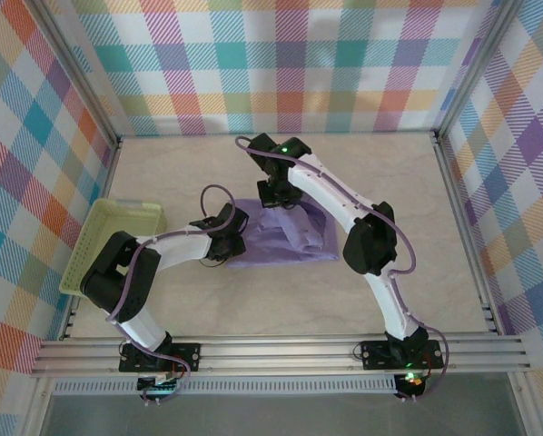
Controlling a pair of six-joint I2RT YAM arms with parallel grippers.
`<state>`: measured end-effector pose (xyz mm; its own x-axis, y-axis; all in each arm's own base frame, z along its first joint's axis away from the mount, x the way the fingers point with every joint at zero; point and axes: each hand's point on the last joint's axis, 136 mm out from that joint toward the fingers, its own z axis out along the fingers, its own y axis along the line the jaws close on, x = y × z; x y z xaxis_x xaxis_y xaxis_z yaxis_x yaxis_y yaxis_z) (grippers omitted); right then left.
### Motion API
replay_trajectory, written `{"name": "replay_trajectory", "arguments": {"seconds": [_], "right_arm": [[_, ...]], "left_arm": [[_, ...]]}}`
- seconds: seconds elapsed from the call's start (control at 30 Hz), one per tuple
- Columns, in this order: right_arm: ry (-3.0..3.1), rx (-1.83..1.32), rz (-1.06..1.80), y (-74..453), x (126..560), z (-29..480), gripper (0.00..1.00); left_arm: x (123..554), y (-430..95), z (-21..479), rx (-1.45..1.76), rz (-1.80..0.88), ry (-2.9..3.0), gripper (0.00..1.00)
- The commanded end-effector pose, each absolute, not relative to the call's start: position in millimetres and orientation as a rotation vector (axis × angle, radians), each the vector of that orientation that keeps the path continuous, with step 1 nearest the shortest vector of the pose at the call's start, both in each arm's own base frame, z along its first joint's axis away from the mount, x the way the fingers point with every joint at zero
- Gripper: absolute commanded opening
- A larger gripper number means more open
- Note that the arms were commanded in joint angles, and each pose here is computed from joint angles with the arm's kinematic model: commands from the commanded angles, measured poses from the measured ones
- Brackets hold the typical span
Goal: Fold the inside-out t-shirt
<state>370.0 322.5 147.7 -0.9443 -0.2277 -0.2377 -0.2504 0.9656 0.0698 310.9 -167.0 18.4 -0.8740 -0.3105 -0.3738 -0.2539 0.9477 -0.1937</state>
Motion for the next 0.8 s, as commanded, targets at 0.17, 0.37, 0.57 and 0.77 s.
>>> {"name": "replay_trajectory", "arguments": {"seconds": [0.17, 0.37, 0.57, 0.77], "right_arm": [[2.872, -0.327, 0.374, 356, 369, 157, 0.0], [2.887, -0.318, 0.433, 367, 363, 148, 0.0], [2.917, -0.306, 0.473, 375, 360, 131, 0.0], [2.922, -0.298, 0.616, 394, 357, 126, 0.01]], "left_arm": [[286, -212, -2, -0.332, -0.447, 2.782, 0.38], [286, -211, 1, -0.331, -0.455, 2.769, 0.35], [286, -212, 2, -0.326, -0.465, 2.762, 0.33], [285, -211, 4, -0.338, -0.49, 2.741, 0.31]]}}
